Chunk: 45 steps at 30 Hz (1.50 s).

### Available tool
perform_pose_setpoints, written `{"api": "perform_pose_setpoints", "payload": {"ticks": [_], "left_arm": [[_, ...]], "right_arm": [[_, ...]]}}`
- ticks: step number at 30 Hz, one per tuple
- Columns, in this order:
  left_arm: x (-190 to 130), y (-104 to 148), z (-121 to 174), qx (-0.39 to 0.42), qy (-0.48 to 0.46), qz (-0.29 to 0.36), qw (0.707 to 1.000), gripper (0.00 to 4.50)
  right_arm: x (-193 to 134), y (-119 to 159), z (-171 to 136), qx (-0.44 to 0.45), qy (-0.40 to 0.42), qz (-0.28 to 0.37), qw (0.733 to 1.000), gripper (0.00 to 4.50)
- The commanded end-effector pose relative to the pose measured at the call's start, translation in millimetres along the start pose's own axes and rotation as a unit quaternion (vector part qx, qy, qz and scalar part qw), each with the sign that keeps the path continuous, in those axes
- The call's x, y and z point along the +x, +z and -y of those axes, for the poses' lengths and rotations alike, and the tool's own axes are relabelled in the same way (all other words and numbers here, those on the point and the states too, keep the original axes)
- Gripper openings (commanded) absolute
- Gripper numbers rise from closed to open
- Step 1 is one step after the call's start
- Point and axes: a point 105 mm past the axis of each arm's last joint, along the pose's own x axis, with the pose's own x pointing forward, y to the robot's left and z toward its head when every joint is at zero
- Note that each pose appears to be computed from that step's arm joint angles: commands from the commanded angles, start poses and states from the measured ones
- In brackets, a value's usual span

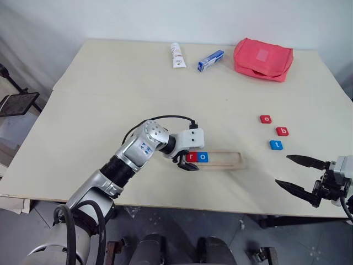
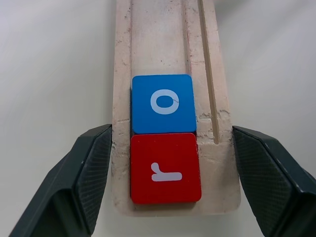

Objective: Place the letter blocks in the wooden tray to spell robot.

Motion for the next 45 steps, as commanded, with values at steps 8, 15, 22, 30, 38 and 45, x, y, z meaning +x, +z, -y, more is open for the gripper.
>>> {"api": "perform_pose_setpoints", "payload": {"ticks": [8,15,22,30,38,45], "left_arm": [[5,15,0,0.041,-0.004,0.006,0.999,3.41],[9,19,12,0.025,-0.017,0.012,0.999,3.41],[10,18,12,0.015,-0.011,0.008,1.000,3.41],[2,17,2,0.007,0.018,0.018,1.000,4.47],[-42,30,-15,-0.023,0.055,0.127,0.990,4.47],[-100,29,-32,-0.031,0.105,0.276,0.955,4.47]], "right_arm": [[-11,13,2,-0.032,-0.034,0.008,0.999,4.50],[-9,13,3,-0.032,-0.037,0.007,0.999,4.50],[-6,13,3,-0.032,-0.037,0.010,0.999,4.50],[-5,15,4,-0.033,-0.040,0.010,0.999,4.50],[-11,17,2,-0.022,-0.074,0.010,0.997,4.50],[-6,22,-1,0.008,-0.127,0.033,0.991,4.50]]}}
